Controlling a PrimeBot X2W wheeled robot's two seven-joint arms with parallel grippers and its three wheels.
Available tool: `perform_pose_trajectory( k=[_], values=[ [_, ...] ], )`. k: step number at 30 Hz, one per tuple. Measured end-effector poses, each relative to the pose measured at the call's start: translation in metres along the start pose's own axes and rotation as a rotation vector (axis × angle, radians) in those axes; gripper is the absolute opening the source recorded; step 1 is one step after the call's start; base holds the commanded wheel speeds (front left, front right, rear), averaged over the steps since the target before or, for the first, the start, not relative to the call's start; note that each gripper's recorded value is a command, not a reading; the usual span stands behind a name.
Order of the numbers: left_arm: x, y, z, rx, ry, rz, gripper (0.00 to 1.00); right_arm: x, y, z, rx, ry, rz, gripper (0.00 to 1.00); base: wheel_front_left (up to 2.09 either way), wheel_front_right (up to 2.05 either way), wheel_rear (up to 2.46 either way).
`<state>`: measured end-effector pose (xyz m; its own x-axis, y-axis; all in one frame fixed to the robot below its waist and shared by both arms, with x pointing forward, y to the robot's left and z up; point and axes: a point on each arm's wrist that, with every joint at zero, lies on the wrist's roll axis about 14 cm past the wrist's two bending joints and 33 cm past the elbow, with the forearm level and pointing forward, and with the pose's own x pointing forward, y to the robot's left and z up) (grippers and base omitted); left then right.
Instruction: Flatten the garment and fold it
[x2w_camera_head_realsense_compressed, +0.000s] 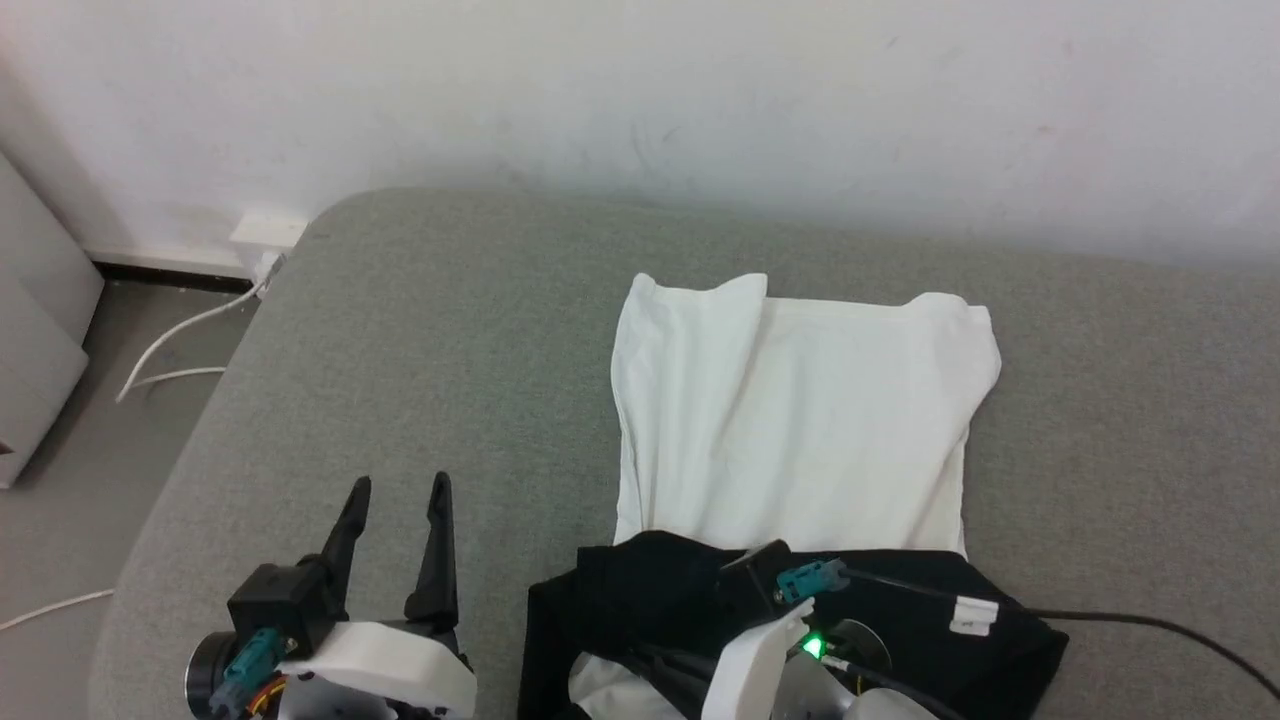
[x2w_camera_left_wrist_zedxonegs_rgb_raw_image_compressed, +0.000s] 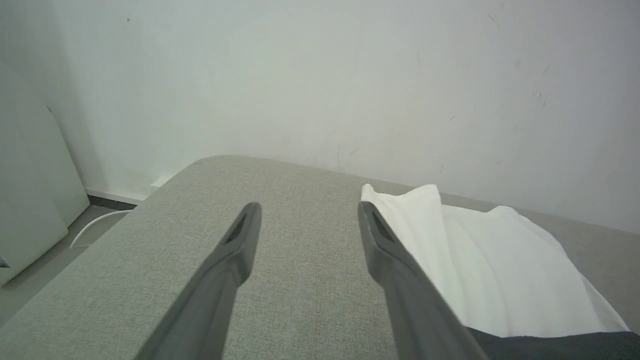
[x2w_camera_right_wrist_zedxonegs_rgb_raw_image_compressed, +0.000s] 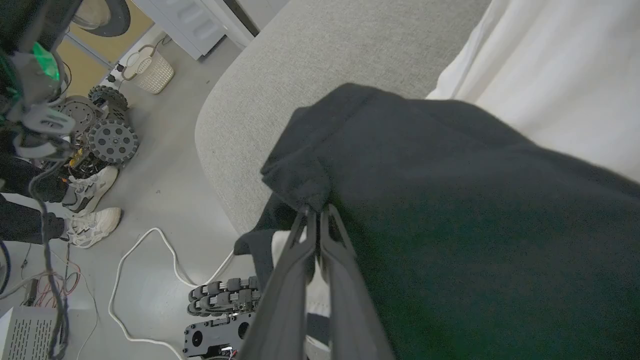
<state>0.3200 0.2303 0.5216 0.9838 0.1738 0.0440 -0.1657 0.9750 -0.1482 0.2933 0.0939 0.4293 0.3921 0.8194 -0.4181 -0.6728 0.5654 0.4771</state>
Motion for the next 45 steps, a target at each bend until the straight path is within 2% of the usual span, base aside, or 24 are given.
perform_pose_trajectory(
  k=[2, 6, 10, 12, 16, 21, 26, 32, 36, 41, 45],
  values=[
    [0.000, 0.000, -0.003, -0.001, 0.010, 0.001, 1.00, 0.004, -0.005, -0.004, 0.003, 0.003, -0.008, 1.00, 0.00, 0.00, 0.00],
    [0.000, 0.000, -0.006, 0.000, 0.017, 0.001, 1.00, 0.007, 0.001, 0.016, -0.042, -0.092, 0.011, 1.00, 0.00, 0.00, 0.00],
    [-0.002, 0.003, -0.003, 0.004, 0.009, 0.008, 1.00, -0.001, 0.012, 0.055, -0.109, -0.270, 0.031, 1.00, 0.00, 0.00, 0.00],
    [-0.003, 0.005, -0.002, 0.004, 0.006, 0.013, 1.00, -0.010, 0.009, 0.075, -0.134, -0.367, 0.006, 1.00, 0.00, 0.00, 0.00],
    [-0.003, 0.006, -0.002, 0.007, 0.005, 0.019, 1.00, -0.045, -0.028, 0.114, -0.180, -0.547, -0.133, 1.00, 0.00, 0.00, 0.00],
    [0.004, 0.002, 0.001, 0.004, -0.006, 0.009, 1.00, -0.103, -0.084, 0.131, -0.220, -0.667, -0.365, 1.00, 0.00, 0.00, 0.00],
    [0.012, 0.000, -0.002, 0.009, 0.002, 0.001, 1.00, -0.157, -0.124, 0.128, -0.242, -0.684, -0.579, 1.00, 0.00, 0.00, 0.00],
    [0.039, -0.006, -0.001, 0.028, -0.003, -0.030, 1.00, -0.203, -0.151, 0.123, -0.246, -0.661, -0.750, 1.00, 0.00, 0.00, 0.00],
    [0.075, -0.026, 0.010, 0.031, -0.034, -0.098, 1.00, -0.213, -0.159, 0.124, -0.237, -0.648, -0.792, 1.00, 0.00, 0.00, 0.00],
    [0.136, -0.064, 0.033, 0.048, -0.063, -0.239, 1.00, -0.214, -0.173, 0.121, -0.212, -0.629, -0.826, 1.00, 0.00, 0.00, 0.00],
    [0.181, -0.090, 0.030, 0.086, 0.006, -0.336, 1.00, -0.210, -0.186, 0.120, -0.191, -0.617, -0.844, 1.00, 0.00, 0.00, 0.00]
  ],
)
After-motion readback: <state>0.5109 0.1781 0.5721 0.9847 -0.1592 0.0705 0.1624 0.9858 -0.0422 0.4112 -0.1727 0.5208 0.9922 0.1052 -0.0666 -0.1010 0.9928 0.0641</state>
